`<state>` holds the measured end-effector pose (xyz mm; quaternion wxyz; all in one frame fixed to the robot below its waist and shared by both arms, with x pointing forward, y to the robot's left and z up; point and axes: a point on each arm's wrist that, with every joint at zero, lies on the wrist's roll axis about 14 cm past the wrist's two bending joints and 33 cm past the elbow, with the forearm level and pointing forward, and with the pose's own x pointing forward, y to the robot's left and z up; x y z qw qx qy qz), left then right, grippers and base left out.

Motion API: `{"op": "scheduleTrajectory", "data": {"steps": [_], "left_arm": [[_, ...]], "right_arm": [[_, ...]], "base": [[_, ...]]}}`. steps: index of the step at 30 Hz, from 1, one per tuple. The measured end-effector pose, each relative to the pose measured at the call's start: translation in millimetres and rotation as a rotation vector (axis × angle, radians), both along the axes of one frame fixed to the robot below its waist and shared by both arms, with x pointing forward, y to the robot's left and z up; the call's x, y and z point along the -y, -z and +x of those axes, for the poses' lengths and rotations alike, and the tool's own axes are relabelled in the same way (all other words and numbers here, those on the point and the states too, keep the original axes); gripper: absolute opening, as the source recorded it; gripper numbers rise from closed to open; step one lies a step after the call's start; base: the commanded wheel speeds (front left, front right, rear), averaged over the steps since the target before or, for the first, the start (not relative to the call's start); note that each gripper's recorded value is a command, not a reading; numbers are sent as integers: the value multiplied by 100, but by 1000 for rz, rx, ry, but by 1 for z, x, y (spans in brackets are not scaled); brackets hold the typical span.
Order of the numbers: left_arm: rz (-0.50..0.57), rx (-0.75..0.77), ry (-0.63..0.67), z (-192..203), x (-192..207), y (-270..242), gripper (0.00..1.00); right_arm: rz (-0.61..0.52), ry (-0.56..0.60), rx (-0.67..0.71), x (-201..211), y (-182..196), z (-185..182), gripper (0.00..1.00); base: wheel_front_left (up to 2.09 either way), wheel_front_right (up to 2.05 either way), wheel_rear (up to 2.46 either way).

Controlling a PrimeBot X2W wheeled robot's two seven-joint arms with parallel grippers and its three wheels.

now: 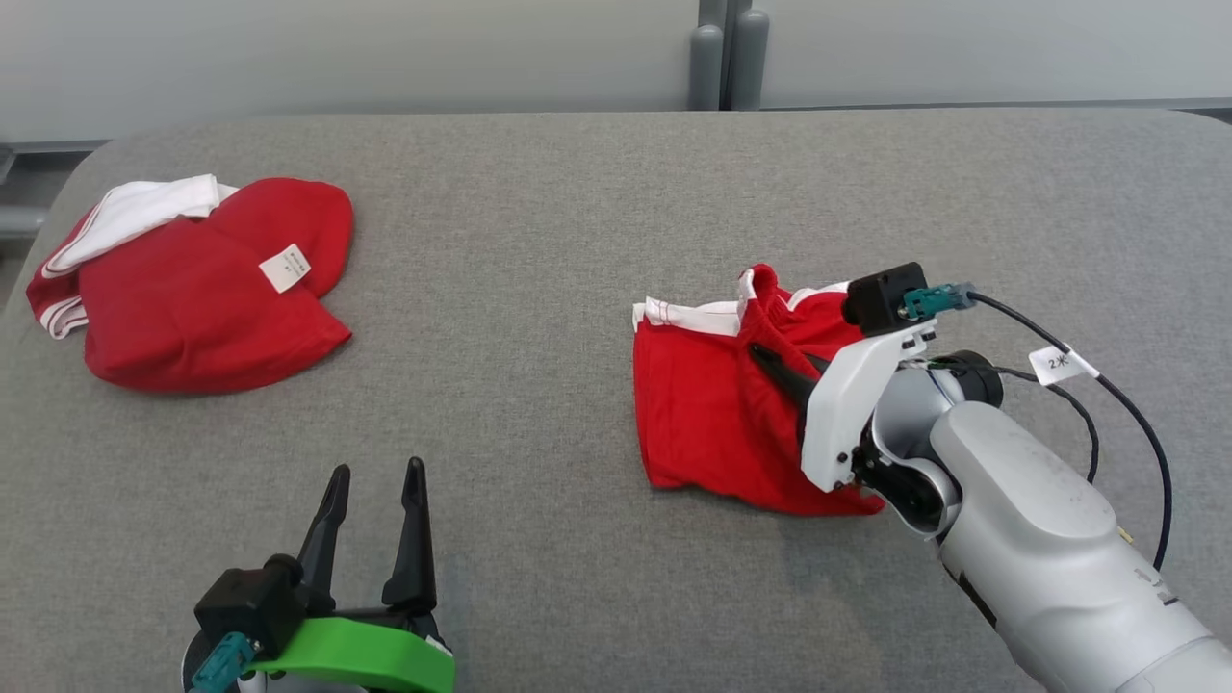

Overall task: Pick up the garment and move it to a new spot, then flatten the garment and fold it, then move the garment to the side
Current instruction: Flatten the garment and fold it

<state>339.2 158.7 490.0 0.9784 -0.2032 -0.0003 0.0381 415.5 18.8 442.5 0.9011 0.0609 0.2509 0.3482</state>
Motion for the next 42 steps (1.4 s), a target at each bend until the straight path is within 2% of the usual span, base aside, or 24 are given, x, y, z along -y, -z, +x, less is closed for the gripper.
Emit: {"op": "scheduleTrajectory", "data": {"steps": [3, 4, 5, 7, 9, 13, 15, 16, 24, 33, 37, 38, 42], "left_arm": [[-5, -5, -15, -1, -4, 1, 100], [-4, -4, -19, -1, -5, 1, 100], [-3, -1, -23, 0, -6, 0, 100], [-8, 8, -31, 2, -9, -3, 100], [-6, 11, -41, 3, -12, -4, 100], [-4, 4, -61, 2, -18, -2, 100], [-3, 1, -65, 2, -19, -2, 100], [-2, -1, -70, 2, -20, -1, 100], [0, 0, -81, 3, -24, -2, 100], [0, 18, -61, 8, -19, -6, 100], [-1, 26, -48, 10, -16, -8, 100], [-2, 31, -40, 12, -13, -10, 100], [3, 38, -25, 14, -9, -12, 100]], "right_arm": [[-44, -23, -4, -4, 6, 5, 0], [-57, -30, -12, -5, 9, 6, 4], [-66, -37, -15, -6, 12, 6, 13], [-86, -50, -28, -9, 17, 7, 21], [-102, -60, -31, -12, 21, 8, 35], [-128, -99, -42, -22, 28, 5, 50], [-134, -114, -47, -27, 31, 1, 90], [-137, -122, -48, -30, 32, -1, 100], [-161, -175, 55, -44, 14, 5, 100], [-92, -195, 208, -58, -27, 9, 100], [-18, -140, 294, -53, -58, 24, 100], [26, -96, 331, -46, -75, 33, 100], [71, 38, 401, -12, -100, 59, 100]], "base": [[0, 0, 0], [0, 0, 0], [0, 0, 0], [0, 0, 0], [0, 0, 0], [0, 0, 0], [0, 0, 0], [0, 0, 0], [0, 0, 0], [0, 0, 0], [0, 0, 0], [0, 0, 0], [0, 0, 0]]}}
